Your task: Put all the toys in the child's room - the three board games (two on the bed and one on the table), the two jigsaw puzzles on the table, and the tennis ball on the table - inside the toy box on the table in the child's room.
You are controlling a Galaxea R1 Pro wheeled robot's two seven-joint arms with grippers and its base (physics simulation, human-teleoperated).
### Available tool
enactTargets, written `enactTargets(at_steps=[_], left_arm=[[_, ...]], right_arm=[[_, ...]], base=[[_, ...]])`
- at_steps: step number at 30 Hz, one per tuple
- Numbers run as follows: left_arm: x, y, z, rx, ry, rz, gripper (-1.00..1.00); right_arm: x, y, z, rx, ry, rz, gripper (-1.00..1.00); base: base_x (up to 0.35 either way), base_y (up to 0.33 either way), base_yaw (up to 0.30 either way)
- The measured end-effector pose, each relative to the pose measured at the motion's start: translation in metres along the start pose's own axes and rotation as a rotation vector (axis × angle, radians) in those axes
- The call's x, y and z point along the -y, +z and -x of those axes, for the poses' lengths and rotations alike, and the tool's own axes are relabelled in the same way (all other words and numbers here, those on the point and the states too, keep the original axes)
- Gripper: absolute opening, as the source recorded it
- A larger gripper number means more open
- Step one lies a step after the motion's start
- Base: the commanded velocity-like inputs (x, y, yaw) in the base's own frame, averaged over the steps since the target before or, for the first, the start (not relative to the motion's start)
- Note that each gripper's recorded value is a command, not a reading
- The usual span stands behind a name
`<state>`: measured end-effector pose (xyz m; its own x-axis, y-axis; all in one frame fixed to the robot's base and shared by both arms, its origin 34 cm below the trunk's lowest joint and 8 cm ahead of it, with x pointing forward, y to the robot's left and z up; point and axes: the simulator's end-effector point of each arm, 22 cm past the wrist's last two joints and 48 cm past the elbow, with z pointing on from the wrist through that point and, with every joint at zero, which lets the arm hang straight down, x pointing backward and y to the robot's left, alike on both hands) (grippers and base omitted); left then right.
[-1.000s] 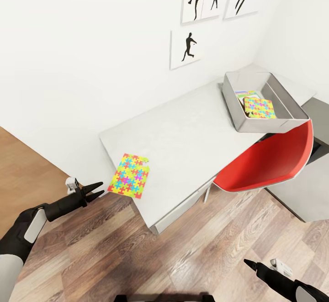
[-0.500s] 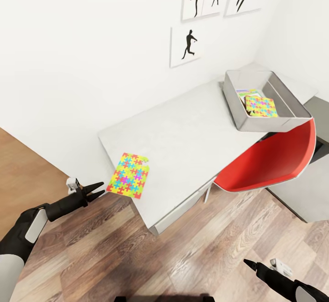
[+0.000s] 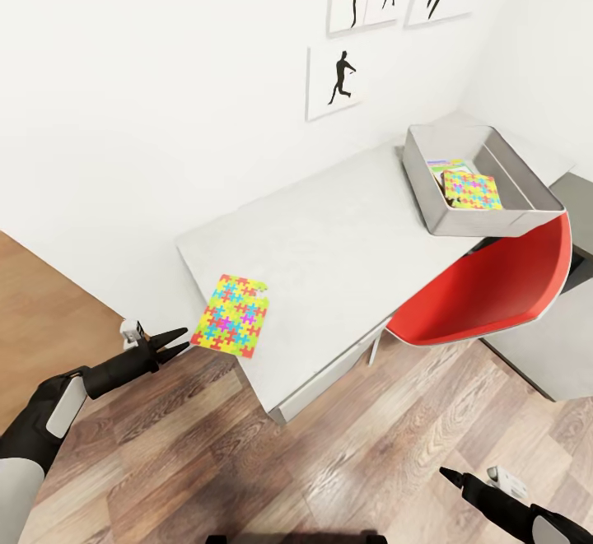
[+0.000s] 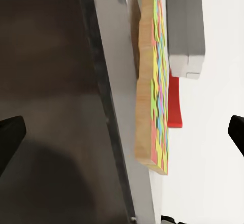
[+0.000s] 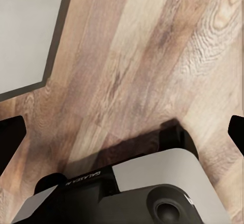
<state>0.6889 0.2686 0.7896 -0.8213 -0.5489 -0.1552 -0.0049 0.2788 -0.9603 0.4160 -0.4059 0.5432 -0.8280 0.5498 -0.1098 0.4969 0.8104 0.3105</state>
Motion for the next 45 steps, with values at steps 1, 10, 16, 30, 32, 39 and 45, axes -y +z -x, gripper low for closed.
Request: enactTargets(at_steps=[1, 10, 16, 30, 32, 39, 45], left_arm=[[0.0, 0.0, 0.0, 0.0, 0.0, 0.0, 1.0], [-0.0004, 0.0008, -0.0008, -0.002, -0.002, 0.002, 1.0], [-0.0003, 0.0008, -0.0006, 0.0, -0.001, 0.001, 1.0], [0.0011, 0.0038, -0.0029, -0.002, -0.004, -0.007, 1.0], [0.0011, 0.0039, -0.0028, -0.001, -0.004, -0.008, 1.0], [0.001, 0.0039, -0.0028, -0.001, -0.005, -0.007, 1.0], [0.0009, 0.004, -0.003, -0.002, -0.004, -0.006, 1.0]], right_arm=[[0.0, 0.0001, -0.0002, 0.0, 0.0, -0.001, 1.0], [-0.0002, 0.0005, -0.0006, -0.002, 0.001, -0.002, 1.0], [-0.0006, 0.0009, -0.0015, -0.003, 0.002, -0.002, 1.0], [-0.0007, 0.0009, -0.0016, -0.003, 0.002, -0.002, 1.0], [-0.0007, 0.001, -0.0016, -0.003, 0.002, -0.002, 1.0], [-0.0008, 0.001, -0.0014, -0.003, 0.002, -0.002, 1.0], [-0.0013, 0.0013, -0.0022, -0.004, 0.002, -0.002, 1.0]], base=[[0.0, 0.0, 0.0], [0.0, -0.015, 0.0], [0.0, -0.155, 0.0], [0.0, -0.018, 0.0], [-0.045, -0.019, 0.0], [-0.044, -0.005, 0.0], [-0.004, 0.0, 0.0]])
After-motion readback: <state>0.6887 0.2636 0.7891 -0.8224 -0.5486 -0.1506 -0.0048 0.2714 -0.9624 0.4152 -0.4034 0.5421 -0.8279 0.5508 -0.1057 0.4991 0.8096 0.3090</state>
